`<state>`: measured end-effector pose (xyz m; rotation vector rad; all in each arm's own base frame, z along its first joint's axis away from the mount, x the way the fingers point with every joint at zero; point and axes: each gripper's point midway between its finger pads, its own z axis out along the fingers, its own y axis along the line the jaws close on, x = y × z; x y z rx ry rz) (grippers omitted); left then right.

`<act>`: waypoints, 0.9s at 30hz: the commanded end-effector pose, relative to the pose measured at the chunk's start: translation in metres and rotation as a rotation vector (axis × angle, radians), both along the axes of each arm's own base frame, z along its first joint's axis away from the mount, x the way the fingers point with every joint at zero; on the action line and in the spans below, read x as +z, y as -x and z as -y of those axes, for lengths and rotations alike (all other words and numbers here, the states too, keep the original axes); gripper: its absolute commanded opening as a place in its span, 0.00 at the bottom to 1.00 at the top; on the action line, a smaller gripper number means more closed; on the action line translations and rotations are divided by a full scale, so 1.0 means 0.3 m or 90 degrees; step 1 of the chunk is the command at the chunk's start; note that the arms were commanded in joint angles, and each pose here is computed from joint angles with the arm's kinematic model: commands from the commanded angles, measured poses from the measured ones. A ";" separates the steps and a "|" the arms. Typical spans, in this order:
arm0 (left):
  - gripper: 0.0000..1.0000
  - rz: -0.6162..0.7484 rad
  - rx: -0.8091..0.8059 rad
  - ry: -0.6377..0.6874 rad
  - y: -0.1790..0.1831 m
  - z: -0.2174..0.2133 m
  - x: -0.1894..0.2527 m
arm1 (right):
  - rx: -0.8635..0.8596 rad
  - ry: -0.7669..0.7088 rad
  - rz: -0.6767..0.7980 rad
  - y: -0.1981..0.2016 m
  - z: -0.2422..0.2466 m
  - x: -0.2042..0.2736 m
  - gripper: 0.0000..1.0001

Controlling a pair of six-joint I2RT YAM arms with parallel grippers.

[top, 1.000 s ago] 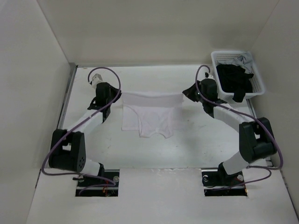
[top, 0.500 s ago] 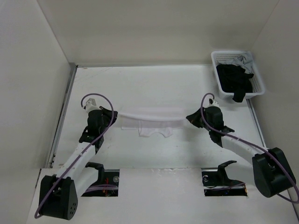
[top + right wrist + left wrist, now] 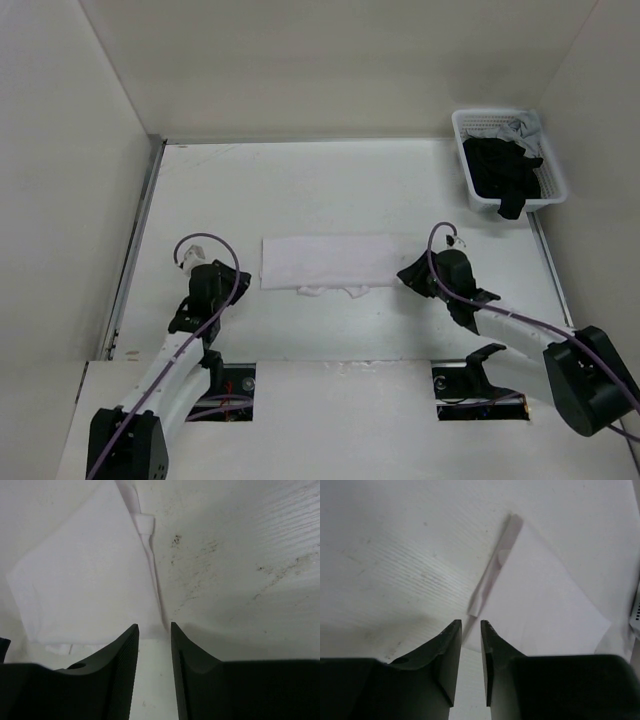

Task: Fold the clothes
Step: Fold the tank top

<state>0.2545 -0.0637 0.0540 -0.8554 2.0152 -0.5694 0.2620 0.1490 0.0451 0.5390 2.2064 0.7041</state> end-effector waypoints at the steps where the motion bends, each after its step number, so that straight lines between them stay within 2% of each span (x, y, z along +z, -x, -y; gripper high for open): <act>1: 0.24 0.049 0.050 0.011 -0.033 -0.044 0.071 | 0.003 0.003 0.046 -0.043 -0.011 0.066 0.40; 5: 0.24 0.081 0.039 0.009 -0.085 -0.019 0.153 | 0.024 0.005 0.041 -0.083 -0.035 0.058 0.45; 10: 0.24 0.097 -0.023 0.003 -0.133 0.111 0.180 | 0.063 -0.041 0.013 -0.119 -0.112 0.009 0.46; 13: 0.24 0.110 -0.045 0.007 -0.146 0.165 0.194 | 0.059 -0.074 -0.007 -0.134 -0.138 -0.024 0.36; 17: 0.24 0.141 -0.061 0.018 -0.160 0.204 0.240 | 0.010 -0.087 0.009 -0.163 -0.118 -0.007 0.10; 19: 0.24 0.146 -0.071 0.015 -0.162 0.220 0.251 | -0.022 -0.089 0.040 -0.177 -0.085 0.031 0.03; 22: 0.26 0.146 -0.086 0.015 -0.157 0.247 0.246 | -0.056 -0.083 0.097 -0.164 -0.026 0.118 0.01; 27: 0.29 0.141 -0.117 0.023 -0.147 0.309 0.217 | -0.082 -0.011 0.147 -0.106 0.068 0.247 0.01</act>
